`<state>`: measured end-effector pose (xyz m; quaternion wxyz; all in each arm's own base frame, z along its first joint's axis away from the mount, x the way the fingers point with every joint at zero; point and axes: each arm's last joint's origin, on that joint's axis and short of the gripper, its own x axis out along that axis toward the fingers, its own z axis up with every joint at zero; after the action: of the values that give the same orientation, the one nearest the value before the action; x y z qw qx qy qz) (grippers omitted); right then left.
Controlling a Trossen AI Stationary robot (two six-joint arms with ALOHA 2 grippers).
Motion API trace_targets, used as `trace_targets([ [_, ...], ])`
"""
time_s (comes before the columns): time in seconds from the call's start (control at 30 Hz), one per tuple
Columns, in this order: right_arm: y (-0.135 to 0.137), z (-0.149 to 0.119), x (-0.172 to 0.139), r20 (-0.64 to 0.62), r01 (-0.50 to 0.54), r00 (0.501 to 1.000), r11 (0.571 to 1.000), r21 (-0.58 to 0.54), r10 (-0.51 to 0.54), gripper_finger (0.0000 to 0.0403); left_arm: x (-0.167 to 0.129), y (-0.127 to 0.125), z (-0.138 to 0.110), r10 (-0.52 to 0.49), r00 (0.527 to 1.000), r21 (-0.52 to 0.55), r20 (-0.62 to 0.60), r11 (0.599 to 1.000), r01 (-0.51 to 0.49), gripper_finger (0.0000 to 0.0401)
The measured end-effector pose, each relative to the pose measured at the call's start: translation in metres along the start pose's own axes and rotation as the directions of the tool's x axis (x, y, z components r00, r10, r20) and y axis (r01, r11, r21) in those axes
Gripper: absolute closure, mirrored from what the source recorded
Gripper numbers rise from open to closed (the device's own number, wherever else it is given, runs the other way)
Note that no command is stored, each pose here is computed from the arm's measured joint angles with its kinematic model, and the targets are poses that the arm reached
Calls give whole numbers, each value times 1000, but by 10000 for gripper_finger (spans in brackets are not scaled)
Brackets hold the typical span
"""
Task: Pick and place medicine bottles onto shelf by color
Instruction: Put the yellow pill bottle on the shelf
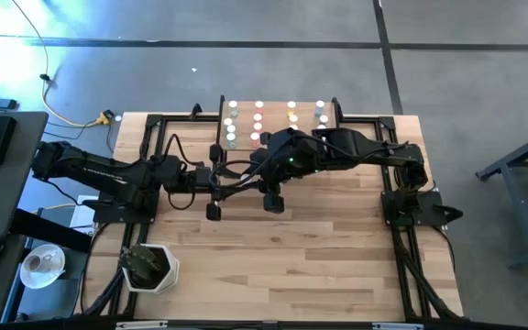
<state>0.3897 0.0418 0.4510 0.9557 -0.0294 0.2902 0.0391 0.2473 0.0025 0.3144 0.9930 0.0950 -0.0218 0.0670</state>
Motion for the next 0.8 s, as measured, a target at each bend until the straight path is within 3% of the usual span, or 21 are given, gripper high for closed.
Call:
trace_targets([
  [0.13, 0, 0, 0, 0, -1, 1000, 1000, -5, 1, 304, 0, 0, 0, 1, 1000, 0, 0, 1000, -1, 307],
  [0.37, 0, 0, 0, 0, -5, 1000, 1000, -7, 5, 291, 0, 0, 0, 3, 1000, 0, 0, 1000, -3, 307],
  [0.53, 0, 0, 0, 0, -5, 1000, 1000, -8, 5, 303, 0, 0, 0, 5, 1000, 0, 0, 1000, -5, 306],
  [0.8, 1, 0, 0, 0, -8, 1000, 1000, -9, 8, 311, 0, 0, 0, 9, 1000, -1, -1, 1000, -9, 278],
])
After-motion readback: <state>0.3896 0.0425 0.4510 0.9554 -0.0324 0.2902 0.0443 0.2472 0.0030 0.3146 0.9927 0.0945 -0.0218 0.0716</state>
